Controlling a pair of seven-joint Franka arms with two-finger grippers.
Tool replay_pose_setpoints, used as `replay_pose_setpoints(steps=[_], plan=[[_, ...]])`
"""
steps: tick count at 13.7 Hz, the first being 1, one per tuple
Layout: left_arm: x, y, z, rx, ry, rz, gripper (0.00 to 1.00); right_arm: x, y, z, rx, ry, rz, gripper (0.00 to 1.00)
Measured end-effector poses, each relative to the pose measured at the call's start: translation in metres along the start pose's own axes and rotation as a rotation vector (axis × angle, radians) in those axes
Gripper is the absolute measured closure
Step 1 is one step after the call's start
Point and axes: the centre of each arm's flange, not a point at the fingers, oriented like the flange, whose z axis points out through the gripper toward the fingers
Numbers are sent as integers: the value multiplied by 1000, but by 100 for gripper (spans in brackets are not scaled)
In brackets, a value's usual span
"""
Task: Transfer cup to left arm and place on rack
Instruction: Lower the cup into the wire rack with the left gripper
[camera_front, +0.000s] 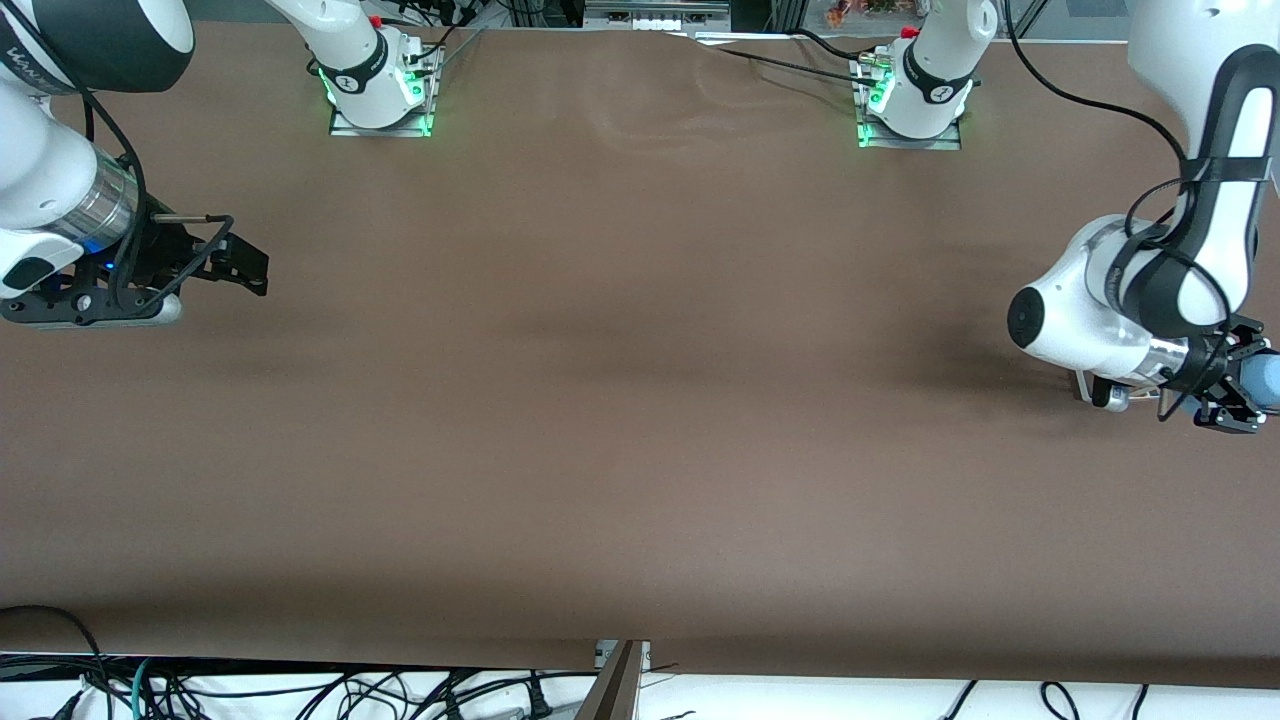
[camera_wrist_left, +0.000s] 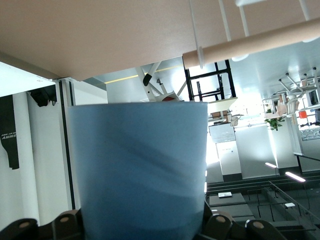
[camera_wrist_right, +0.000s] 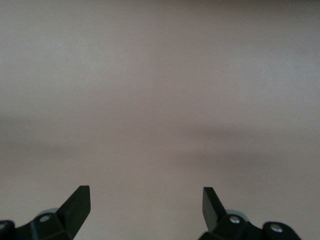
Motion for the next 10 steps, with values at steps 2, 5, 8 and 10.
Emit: replay_pose_setpoints(steps=[2, 5, 8, 10], plan=[[14, 7, 1, 2, -2, 11, 28, -1, -4, 3, 1, -6, -6, 0], [26, 14, 1, -2, 4, 11, 28, -4, -9, 9, 6, -21, -13, 0], [44, 24, 1, -8, 13, -4, 28, -6, -7, 5, 21, -16, 1, 0], [48, 29, 1, -11, 14, -2, 28, -8, 0, 1, 30, -12, 18, 0]])
